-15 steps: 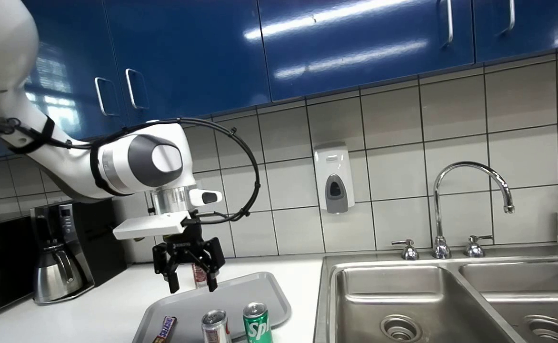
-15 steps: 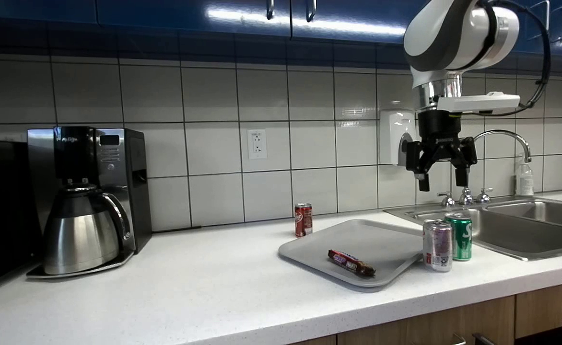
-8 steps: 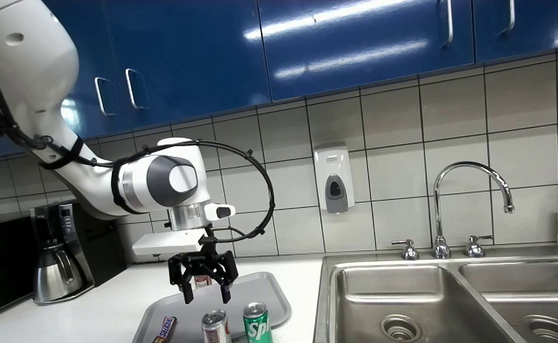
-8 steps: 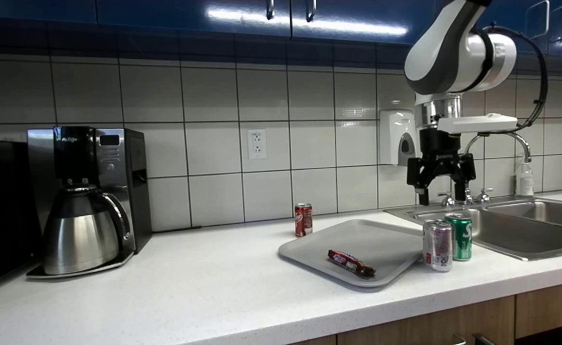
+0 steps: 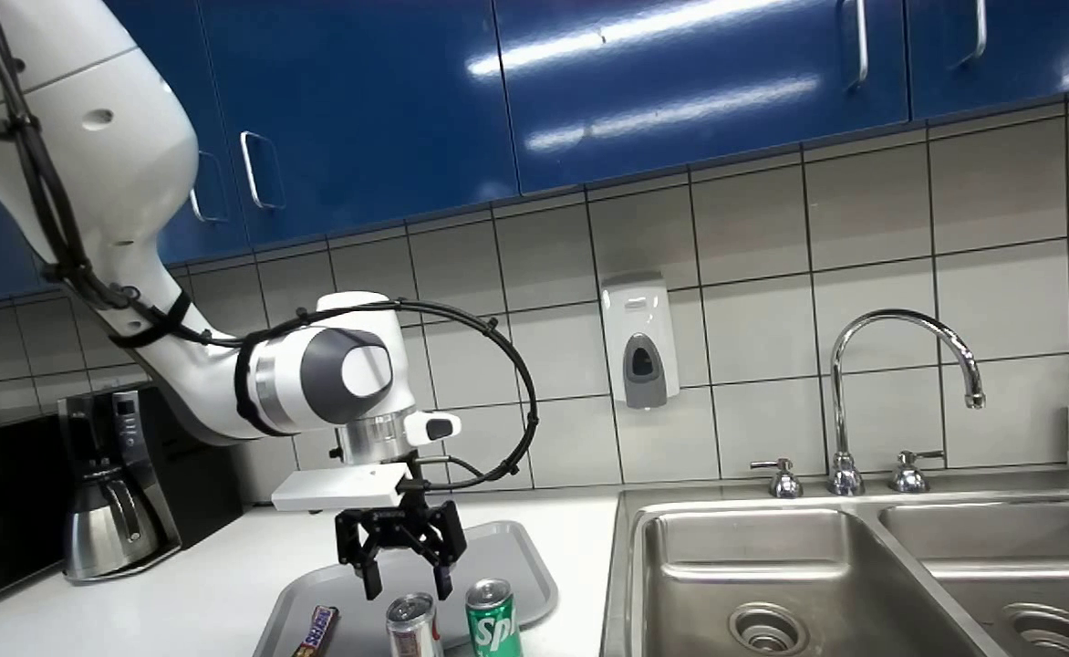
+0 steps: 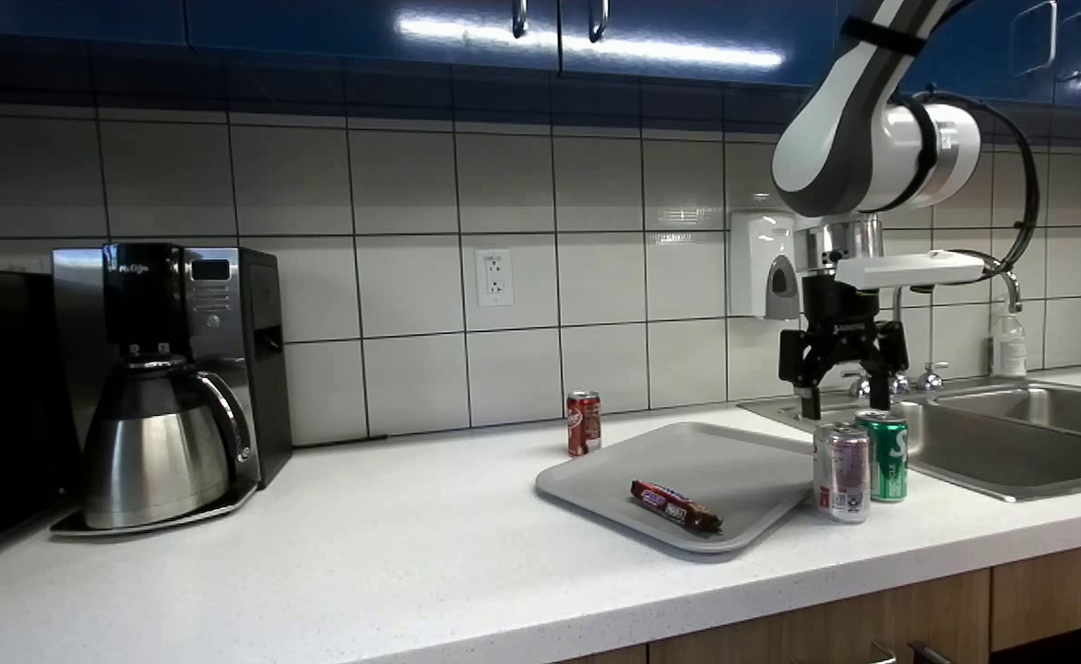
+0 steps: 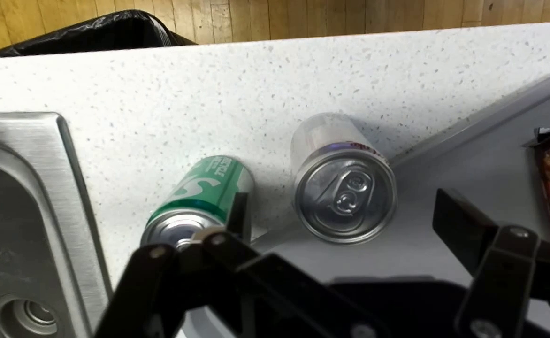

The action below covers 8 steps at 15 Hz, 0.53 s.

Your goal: Put the cans on the grey tray.

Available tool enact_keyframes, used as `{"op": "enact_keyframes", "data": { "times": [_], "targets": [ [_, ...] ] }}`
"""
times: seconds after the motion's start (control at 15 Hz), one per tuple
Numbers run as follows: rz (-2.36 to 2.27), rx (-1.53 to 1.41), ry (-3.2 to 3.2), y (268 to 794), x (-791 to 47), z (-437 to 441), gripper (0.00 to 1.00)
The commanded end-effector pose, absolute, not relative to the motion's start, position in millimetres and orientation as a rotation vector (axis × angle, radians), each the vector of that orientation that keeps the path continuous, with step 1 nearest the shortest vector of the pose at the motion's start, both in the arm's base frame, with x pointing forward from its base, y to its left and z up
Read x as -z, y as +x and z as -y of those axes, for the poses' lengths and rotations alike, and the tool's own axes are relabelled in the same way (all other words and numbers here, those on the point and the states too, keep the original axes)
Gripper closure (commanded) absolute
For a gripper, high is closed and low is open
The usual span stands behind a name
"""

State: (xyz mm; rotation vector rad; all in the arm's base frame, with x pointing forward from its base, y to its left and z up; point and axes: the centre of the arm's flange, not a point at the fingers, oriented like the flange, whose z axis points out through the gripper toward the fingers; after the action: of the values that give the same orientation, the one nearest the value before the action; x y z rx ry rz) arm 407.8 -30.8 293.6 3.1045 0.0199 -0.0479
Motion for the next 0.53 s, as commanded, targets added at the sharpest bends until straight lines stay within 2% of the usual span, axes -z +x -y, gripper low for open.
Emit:
{"op": "enact_keyframes", "data": {
  "times": [0.0, 0.47],
  "targets": [
    [-0.055, 0.047, 3.098, 418.0, -285.6, 35.1, 0.00],
    [-0.073, 0.099, 3.091, 414.5, -267.9, 30.6, 0.00]
  ]
}}
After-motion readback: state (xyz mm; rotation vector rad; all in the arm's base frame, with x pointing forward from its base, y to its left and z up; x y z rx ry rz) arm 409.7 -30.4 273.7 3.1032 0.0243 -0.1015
